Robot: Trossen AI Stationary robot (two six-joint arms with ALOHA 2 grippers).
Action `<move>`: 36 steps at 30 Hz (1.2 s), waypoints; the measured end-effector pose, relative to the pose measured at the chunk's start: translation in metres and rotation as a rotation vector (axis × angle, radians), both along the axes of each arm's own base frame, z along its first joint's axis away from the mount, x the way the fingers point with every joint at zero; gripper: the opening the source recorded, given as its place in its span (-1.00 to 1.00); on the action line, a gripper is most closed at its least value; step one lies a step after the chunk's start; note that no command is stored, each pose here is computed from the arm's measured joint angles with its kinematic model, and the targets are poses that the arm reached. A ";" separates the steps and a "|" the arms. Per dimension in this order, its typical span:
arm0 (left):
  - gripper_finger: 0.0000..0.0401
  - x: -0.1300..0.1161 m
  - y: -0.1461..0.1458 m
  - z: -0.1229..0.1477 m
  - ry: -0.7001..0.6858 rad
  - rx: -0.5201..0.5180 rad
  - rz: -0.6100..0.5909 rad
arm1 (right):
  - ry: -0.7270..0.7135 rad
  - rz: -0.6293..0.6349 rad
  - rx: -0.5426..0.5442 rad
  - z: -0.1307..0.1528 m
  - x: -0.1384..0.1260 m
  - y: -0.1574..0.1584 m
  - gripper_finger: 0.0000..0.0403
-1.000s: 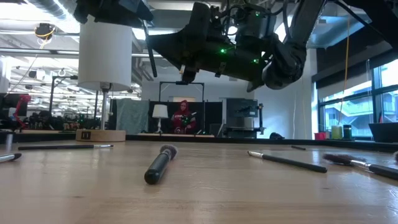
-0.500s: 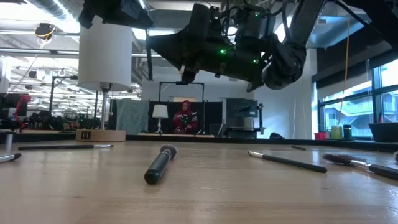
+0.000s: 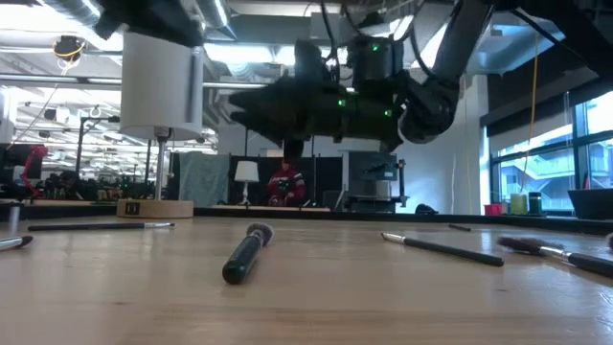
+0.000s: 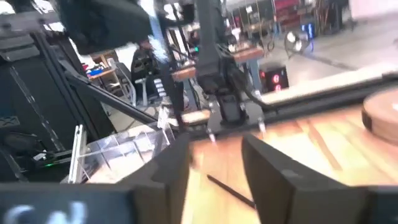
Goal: Put items in baskets/containers
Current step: Put the eyeshadow brush into the transparent organizer
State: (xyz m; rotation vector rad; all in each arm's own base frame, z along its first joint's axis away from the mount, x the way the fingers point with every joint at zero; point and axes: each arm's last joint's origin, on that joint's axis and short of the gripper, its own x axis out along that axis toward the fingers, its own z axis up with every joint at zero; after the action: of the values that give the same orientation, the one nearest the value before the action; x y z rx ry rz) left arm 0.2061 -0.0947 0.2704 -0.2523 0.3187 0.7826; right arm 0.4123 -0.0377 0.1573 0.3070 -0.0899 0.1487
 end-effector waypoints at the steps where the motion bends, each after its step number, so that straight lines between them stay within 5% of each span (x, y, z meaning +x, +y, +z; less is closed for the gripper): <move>1: -0.93 -0.007 0.002 0.002 0.016 -0.032 0.004 | 0.014 0.007 0.017 -0.001 0.000 -0.004 -0.16; 10: -0.92 -0.068 0.007 -0.001 0.400 -0.500 0.176 | 0.028 0.068 0.094 -0.001 -0.002 -0.017 0.10; 15: -0.90 -0.090 -0.004 -0.003 0.524 -0.627 0.274 | 0.026 0.067 0.082 -0.001 -0.002 -0.016 0.07; 24: -0.90 -0.101 -0.019 0.008 0.458 -0.684 0.296 | 0.024 0.064 0.076 -0.001 -0.002 -0.017 0.00; 36: -0.89 -0.086 -0.042 -0.018 0.562 -0.543 0.354 | 0.023 0.063 0.073 -0.001 -0.002 -0.017 -0.01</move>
State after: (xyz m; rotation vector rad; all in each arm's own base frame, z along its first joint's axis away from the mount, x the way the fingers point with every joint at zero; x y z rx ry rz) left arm 0.1200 -0.1366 0.2528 -0.6111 1.0440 1.1040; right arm 0.4099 -0.0543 0.1567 0.3843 -0.0624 0.2050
